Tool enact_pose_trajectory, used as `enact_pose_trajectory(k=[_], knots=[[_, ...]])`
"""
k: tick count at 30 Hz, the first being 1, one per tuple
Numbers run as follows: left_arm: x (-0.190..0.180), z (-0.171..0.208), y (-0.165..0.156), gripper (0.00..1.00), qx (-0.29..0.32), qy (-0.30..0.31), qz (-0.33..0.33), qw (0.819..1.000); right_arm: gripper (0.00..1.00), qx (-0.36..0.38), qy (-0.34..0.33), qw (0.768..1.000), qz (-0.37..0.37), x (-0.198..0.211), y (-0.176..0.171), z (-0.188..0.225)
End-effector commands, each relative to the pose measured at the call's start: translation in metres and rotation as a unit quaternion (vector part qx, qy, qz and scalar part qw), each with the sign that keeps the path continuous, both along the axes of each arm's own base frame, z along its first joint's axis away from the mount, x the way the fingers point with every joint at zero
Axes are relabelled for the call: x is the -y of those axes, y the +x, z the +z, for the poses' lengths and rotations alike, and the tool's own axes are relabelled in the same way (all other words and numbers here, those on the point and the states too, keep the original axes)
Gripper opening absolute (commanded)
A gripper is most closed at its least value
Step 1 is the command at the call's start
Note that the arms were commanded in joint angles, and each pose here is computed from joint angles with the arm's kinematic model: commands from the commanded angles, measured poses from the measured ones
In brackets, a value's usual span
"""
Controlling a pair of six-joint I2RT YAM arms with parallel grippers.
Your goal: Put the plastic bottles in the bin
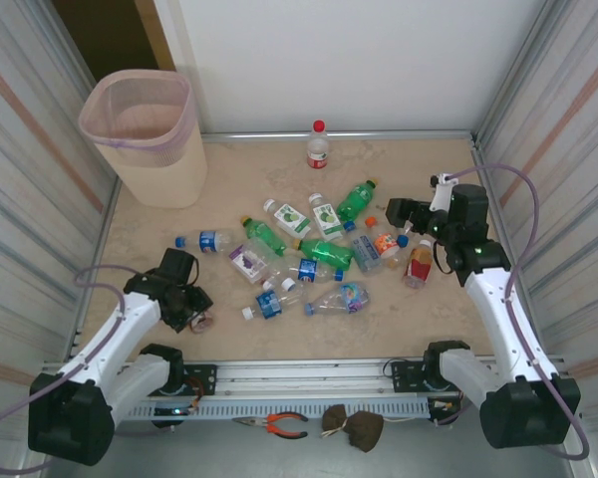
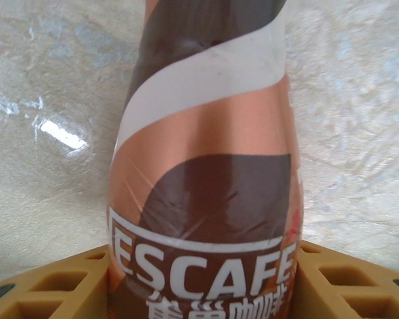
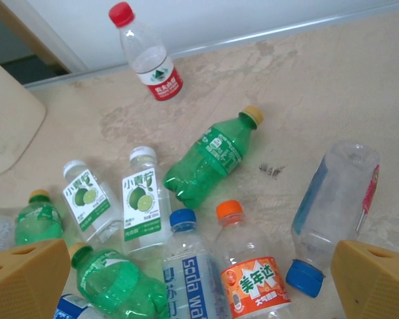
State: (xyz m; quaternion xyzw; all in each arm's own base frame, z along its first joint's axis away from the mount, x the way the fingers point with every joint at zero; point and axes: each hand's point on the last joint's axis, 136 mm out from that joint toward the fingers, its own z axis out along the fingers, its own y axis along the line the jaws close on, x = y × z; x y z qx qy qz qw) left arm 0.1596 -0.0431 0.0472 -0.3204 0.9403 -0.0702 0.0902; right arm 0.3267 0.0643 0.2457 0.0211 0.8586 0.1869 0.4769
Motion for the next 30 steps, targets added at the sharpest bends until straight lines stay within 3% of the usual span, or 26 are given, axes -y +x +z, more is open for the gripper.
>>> enact_pose_trajectory(k=[1,12,23,30], knots=[[0.000,0.027,0.016,0.54,0.043,0.008,-0.015,0.999,0.99,0.019,-0.001,1.000,-0.007,0.002,-0.003,0.020],[0.022,0.121,0.076,0.49,0.180,0.001,-0.121,0.976,0.99,0.030,-0.012,0.999,-0.009,0.005,-0.008,0.032],[0.049,0.241,0.163,0.47,0.322,0.059,-0.284,0.901,0.99,0.043,-0.025,0.999,-0.016,0.009,-0.014,0.047],[0.039,0.308,0.225,0.48,0.373,0.126,-0.324,0.860,0.99,0.051,-0.022,0.998,-0.023,0.011,-0.018,0.055]])
